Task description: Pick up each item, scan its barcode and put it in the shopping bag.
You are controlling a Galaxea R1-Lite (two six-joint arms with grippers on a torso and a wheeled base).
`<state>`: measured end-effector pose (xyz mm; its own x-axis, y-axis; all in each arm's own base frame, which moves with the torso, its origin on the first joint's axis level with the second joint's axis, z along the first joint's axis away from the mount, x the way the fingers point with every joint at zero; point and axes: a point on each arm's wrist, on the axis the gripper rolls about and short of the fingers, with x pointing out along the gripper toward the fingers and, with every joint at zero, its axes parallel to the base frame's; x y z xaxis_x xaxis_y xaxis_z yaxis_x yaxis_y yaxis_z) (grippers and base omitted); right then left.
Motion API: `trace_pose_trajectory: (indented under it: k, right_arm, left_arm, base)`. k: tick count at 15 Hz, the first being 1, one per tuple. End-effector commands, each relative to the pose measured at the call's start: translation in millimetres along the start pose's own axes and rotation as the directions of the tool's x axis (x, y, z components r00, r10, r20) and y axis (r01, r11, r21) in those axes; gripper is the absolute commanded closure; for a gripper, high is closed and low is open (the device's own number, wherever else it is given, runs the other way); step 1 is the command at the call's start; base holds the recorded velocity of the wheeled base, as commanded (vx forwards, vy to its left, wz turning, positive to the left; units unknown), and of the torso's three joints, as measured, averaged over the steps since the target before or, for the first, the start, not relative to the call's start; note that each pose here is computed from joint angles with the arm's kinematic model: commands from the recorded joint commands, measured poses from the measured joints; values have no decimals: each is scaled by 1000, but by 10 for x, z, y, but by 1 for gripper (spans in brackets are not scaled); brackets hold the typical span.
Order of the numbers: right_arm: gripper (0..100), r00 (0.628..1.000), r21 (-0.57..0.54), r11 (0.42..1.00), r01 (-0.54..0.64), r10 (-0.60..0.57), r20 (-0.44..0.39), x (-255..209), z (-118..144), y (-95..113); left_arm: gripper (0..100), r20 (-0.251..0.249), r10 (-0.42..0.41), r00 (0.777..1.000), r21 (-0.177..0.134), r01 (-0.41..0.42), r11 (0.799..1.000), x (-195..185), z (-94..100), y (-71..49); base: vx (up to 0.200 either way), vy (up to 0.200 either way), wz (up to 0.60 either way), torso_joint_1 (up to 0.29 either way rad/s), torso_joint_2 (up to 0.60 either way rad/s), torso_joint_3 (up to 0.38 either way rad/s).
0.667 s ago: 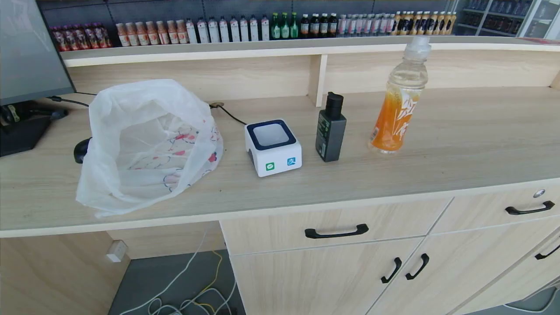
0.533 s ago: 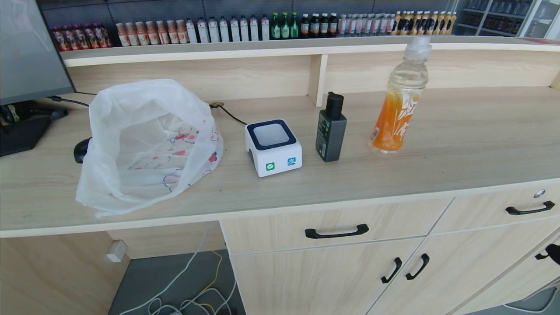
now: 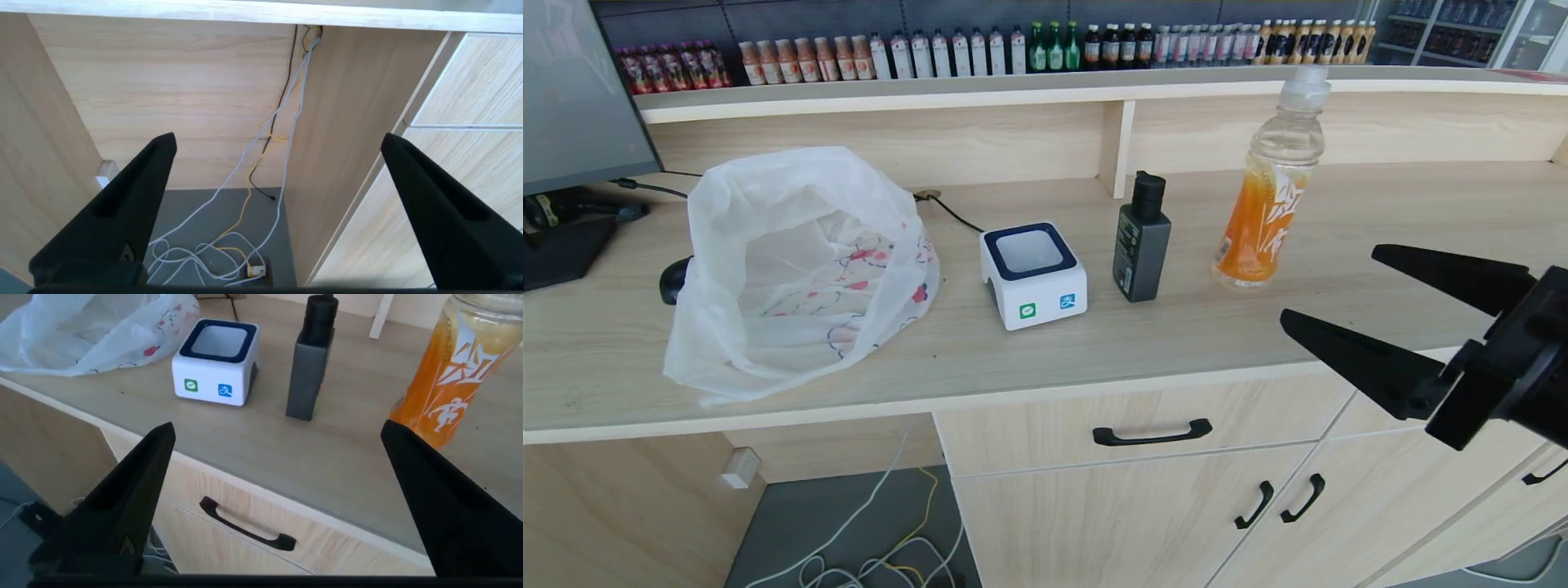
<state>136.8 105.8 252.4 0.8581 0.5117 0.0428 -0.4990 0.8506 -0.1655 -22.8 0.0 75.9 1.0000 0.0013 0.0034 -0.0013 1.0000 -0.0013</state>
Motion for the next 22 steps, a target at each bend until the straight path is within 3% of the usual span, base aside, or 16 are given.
trace_pose_trajectory:
  k: [1, 5, 8, 10, 13, 16, 22]
  right_arm:
    - [0, 997, 89, 995, -53, 59, -59, 190, -72, 307]
    - [0, 997, 93, 995, -38, 44, -63, 455, -74, 378]
    - [0, 994, 131, 985, 110, -111, -5, 785, -167, 409]
    - [0, 972, 187, 961, 205, -222, 74, 1082, -219, 452]
    - [0, 967, 170, 959, 227, -243, 81, 1223, -290, 456]
    - [0, 952, 146, 950, 277, -292, 95, 1350, -296, 329]
    - [0, 944, 160, 945, 286, -306, 120, 1719, -311, 354]
  left_arm:
    - [0, 0, 0, 1000, 0, 0, 1000, 0, -1, 0]
    - [0, 1, 0, 1000, 0, 0, 1000, 0, 1, 0]
    - [0, 1, 0, 1000, 0, 0, 1000, 0, 1, 0]
    - [0, 1, 0, 1000, 0, 0, 1000, 0, 1, 0]
    - [0, 1, 0, 1000, 0, 0, 1000, 0, 1, 0]
    - [0, 1, 0, 1000, 0, 0, 1000, 0, 1, 0]
    - [0, 1, 0, 1000, 0, 0, 1000, 0, 1, 0]
  base:
    - [0, 0, 0, 0, 0, 0]
    - [0, 0, 0, 0, 0, 0]
    - [0, 0, 0, 0, 0, 0]
    - [0, 0, 0, 0, 0, 0]
    - [0, 0, 0, 0, 0, 0]
    - [0, 0, 0, 0, 0, 0]
    - [0, 0, 0, 0, 0, 0]
